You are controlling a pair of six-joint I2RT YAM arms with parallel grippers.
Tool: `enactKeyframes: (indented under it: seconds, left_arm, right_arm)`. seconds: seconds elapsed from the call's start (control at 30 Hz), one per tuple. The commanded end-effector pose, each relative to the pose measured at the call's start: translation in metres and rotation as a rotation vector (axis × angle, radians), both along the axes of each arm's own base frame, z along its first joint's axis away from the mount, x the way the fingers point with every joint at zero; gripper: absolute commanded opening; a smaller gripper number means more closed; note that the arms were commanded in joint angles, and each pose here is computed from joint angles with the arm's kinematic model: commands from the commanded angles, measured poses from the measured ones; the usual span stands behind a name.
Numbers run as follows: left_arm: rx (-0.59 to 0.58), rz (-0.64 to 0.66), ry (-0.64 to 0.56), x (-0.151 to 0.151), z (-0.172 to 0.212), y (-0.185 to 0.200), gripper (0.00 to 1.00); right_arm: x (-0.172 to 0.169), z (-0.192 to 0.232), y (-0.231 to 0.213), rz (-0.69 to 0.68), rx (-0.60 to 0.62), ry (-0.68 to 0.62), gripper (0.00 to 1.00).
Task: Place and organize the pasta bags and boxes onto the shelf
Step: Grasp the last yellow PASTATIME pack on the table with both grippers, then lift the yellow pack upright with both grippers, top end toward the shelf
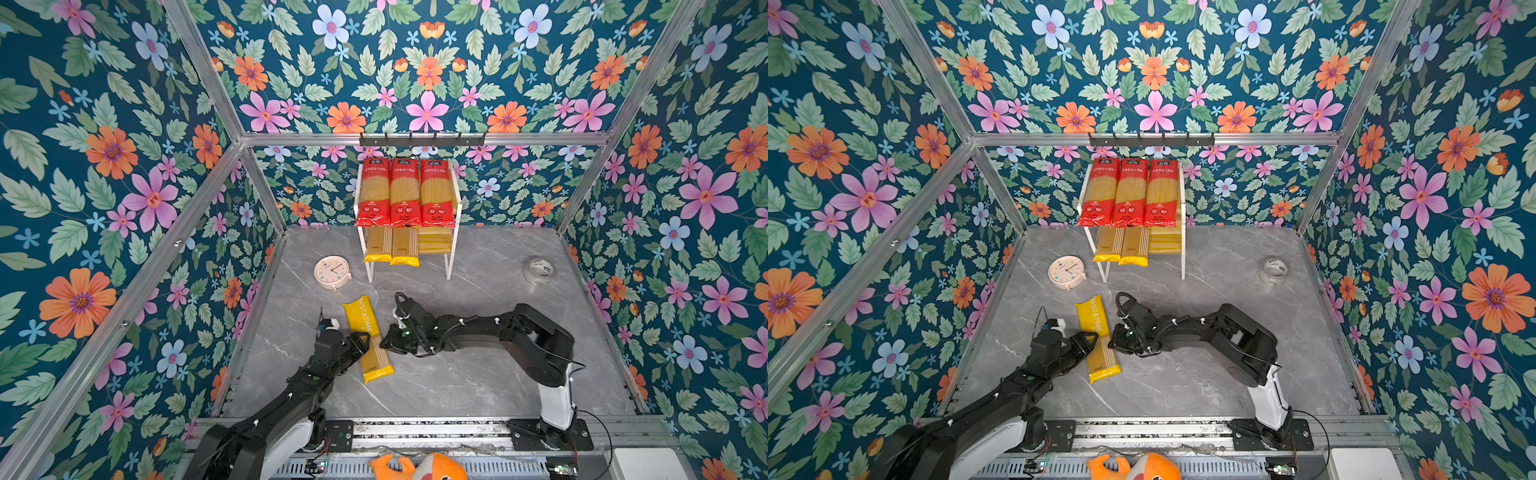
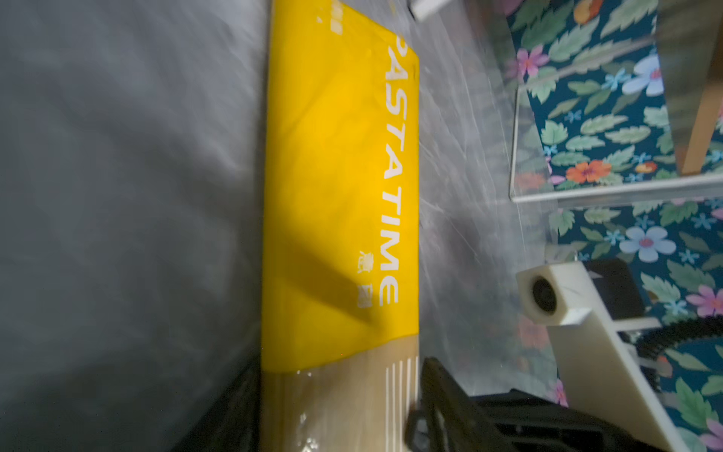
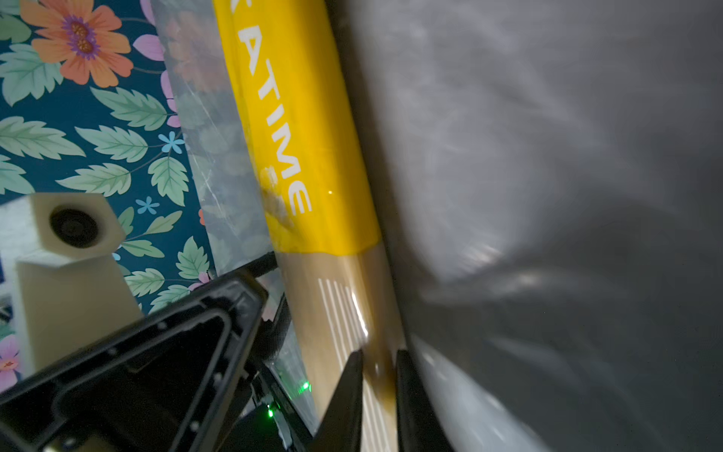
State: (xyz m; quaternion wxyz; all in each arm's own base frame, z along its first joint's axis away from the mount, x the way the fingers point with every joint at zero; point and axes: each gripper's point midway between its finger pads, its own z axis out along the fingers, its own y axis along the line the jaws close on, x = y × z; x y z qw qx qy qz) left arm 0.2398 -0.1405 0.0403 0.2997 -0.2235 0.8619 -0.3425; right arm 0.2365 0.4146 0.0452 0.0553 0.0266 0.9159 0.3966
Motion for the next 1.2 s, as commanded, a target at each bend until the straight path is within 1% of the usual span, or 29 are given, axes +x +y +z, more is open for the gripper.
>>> enactKeyframes:
  seconds: [0.0,0.07,0.1,0.13,0.17,0.23,0.33,0.37,0.43,0.57,0.67,0.73,0.8,0.87,0.93,1.0,1.1,1.17]
  left_arm:
    - [-0.052,0.024,-0.073,0.015,0.019,-0.025,0.65]
    - [-0.056,-0.024,-0.075,0.013,0.02,-0.043,0.65]
    - [-0.055,-0.042,-0.073,0.013,0.02,-0.047,0.65]
    - [-0.053,-0.048,-0.069,0.011,0.018,-0.048,0.65]
    - [-0.048,-0.051,-0.065,0.009,0.017,-0.046,0.64]
    - [0.003,-0.049,-0.059,0.005,0.012,-0.036,0.64]
    - [0.052,-0.027,-0.049,-0.002,0.008,-0.022,0.64]
    - [0.053,-0.023,-0.05,-0.003,0.007,-0.02,0.64]
    - [0.053,-0.031,-0.046,-0.006,0.006,-0.02,0.64]
    - [0.039,-0.039,-0.048,-0.006,0.005,-0.022,0.62]
    - [0.034,-0.046,-0.055,-0.003,0.006,-0.026,0.6]
    - [0.031,-0.046,-0.05,-0.002,0.002,-0.027,0.57]
    - [0.034,-0.048,-0.041,-0.002,-0.005,-0.027,0.53]
    - [0.021,-0.055,-0.035,-0.003,-0.01,-0.029,0.46]
    - [0.003,-0.065,-0.036,-0.002,-0.012,-0.032,0.37]
    - [-0.021,-0.067,-0.047,-0.001,-0.01,-0.033,0.31]
    - [-0.037,-0.073,-0.069,0.001,-0.002,-0.032,0.29]
    - [-0.029,-0.079,-0.085,0.002,0.005,-0.032,0.29]
  right_arm:
    - [-0.007,0.009,-0.035,0.007,0.026,-0.007,0.18]
    - [-0.012,0.008,-0.063,0.001,0.018,0.0,0.22]
    - [-0.013,0.007,-0.074,0.001,0.013,-0.001,0.27]
    - [-0.013,0.018,-0.082,0.003,0.032,-0.024,0.33]
    - [-0.011,0.019,-0.088,0.008,0.036,-0.032,0.38]
    - [-0.005,0.022,-0.095,0.034,0.049,-0.053,0.46]
    - [0.009,0.028,-0.091,0.077,0.08,-0.072,0.49]
    - [0.014,0.031,-0.088,0.09,0.086,-0.091,0.5]
    - [0.022,0.02,-0.079,0.117,0.06,-0.078,0.5]
    - [0.039,0.014,-0.059,0.143,0.068,-0.068,0.49]
    - [0.045,0.003,-0.045,0.15,0.068,-0.048,0.47]
    - [0.042,0.0,-0.03,0.178,0.078,-0.037,0.46]
    - [0.039,-0.003,-0.018,0.199,0.074,-0.04,0.44]
    - [0.034,-0.005,-0.006,0.221,0.081,-0.038,0.41]
    - [0.031,-0.005,0.003,0.236,0.116,-0.042,0.33]
    - [0.032,0.005,0.007,0.226,0.181,-0.084,0.26]
    - [0.035,0.021,0.007,0.199,0.243,-0.137,0.16]
    - [0.035,0.028,0.005,0.188,0.267,-0.174,0.1]
